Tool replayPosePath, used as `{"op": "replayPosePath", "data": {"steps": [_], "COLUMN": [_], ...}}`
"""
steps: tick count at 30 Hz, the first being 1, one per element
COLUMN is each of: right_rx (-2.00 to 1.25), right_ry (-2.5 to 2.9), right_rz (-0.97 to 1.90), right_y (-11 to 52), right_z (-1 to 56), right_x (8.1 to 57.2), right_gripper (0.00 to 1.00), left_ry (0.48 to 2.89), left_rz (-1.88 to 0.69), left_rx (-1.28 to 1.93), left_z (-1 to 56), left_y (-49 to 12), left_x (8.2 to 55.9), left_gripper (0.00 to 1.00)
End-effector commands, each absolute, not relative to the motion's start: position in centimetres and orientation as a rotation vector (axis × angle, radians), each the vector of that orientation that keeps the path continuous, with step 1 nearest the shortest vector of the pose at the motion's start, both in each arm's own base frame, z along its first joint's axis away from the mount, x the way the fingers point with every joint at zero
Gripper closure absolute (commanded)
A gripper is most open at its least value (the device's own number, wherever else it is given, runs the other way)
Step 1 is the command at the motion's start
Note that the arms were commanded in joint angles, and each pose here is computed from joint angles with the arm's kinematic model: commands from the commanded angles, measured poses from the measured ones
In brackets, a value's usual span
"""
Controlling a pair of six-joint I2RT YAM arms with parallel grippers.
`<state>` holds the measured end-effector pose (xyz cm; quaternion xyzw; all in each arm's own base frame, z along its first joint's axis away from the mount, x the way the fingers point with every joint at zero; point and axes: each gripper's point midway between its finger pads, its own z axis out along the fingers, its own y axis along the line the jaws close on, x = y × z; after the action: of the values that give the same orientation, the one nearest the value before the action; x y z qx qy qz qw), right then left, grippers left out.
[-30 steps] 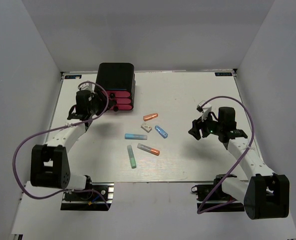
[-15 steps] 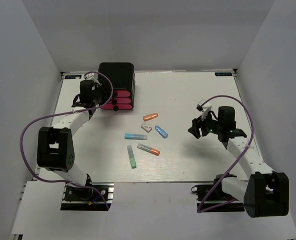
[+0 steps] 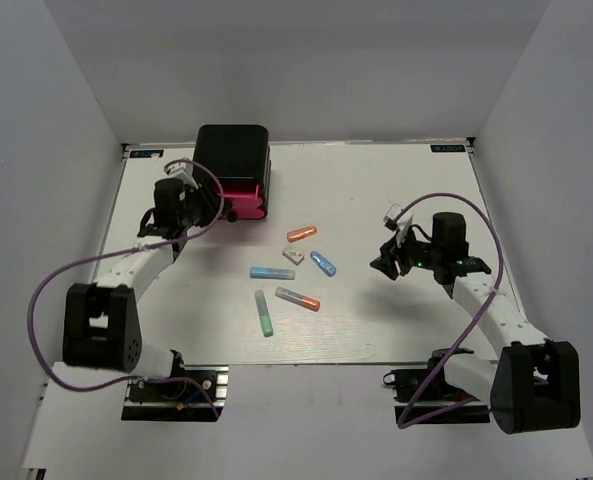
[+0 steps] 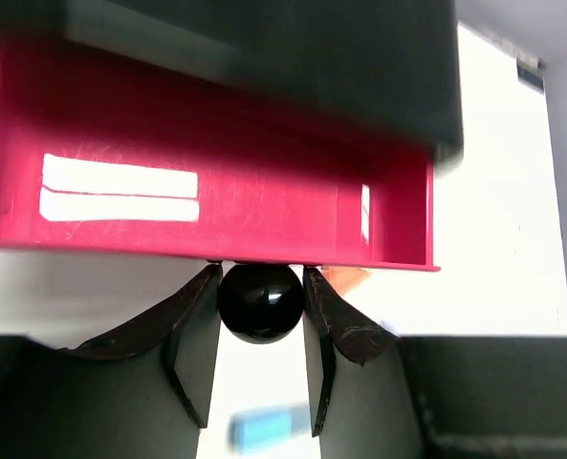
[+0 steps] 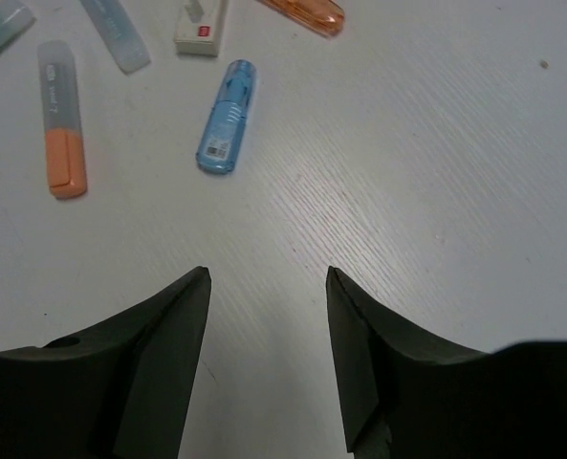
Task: Sort the stationery into containers
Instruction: Open the drawer in the storage box, then pick up the stationery from the center of the board.
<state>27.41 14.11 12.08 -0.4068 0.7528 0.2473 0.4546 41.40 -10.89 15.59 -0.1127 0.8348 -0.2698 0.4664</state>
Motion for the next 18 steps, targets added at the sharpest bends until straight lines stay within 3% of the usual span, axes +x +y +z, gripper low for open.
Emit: {"op": "replayPosePath", "data": {"steps": [1, 4, 5, 6, 7, 9, 18], "right_rx": [-1.173, -1.304, -1.336, -1.368, -1.385, -1.432, -1.382], "right_ry": [1.695, 1.607, 1.574, 1.541, 1.559, 1.564, 1.886], "right_rz": [0.665, 0.691, 0.683, 0.679, 0.695, 0.686, 0.623], "right_y": [16.3, 17.9, 18.6, 19.4, 19.9, 21.4, 24.8], "right_z": [12.9, 12.4, 12.8, 13.4, 12.7, 12.1, 7.9], "right_x": [27.0, 26.9, 27.3, 27.6, 28.2, 28.7, 31.4], "right_gripper": [0.41, 0.38, 0.36, 0.36, 0.34, 0.33, 0.33], "left_ry": [2.037, 2.032, 2.045, 2.042, 2.042, 2.067, 2.048], "left_rz": [-0.669, -0.654, -0.653, -0.644, -0.644, -0.632, -0.563], "left_rx": [-0.229, -0.224, -0.228, -0.234, -0.234, -0.248, -0.258], "left_z": [16.2, 16.4, 16.1, 16.3, 16.3, 16.0, 17.6], "left_y": [-10.8, -10.5, -10.5, -10.3, -10.3, -10.1, -8.8], "left_x": [38.2, 36.8, 36.6, 36.4, 36.4, 35.9, 33.3], "left_gripper": [0.83, 0.77, 0.70, 0.59, 0.39, 0.23, 0.12]}}
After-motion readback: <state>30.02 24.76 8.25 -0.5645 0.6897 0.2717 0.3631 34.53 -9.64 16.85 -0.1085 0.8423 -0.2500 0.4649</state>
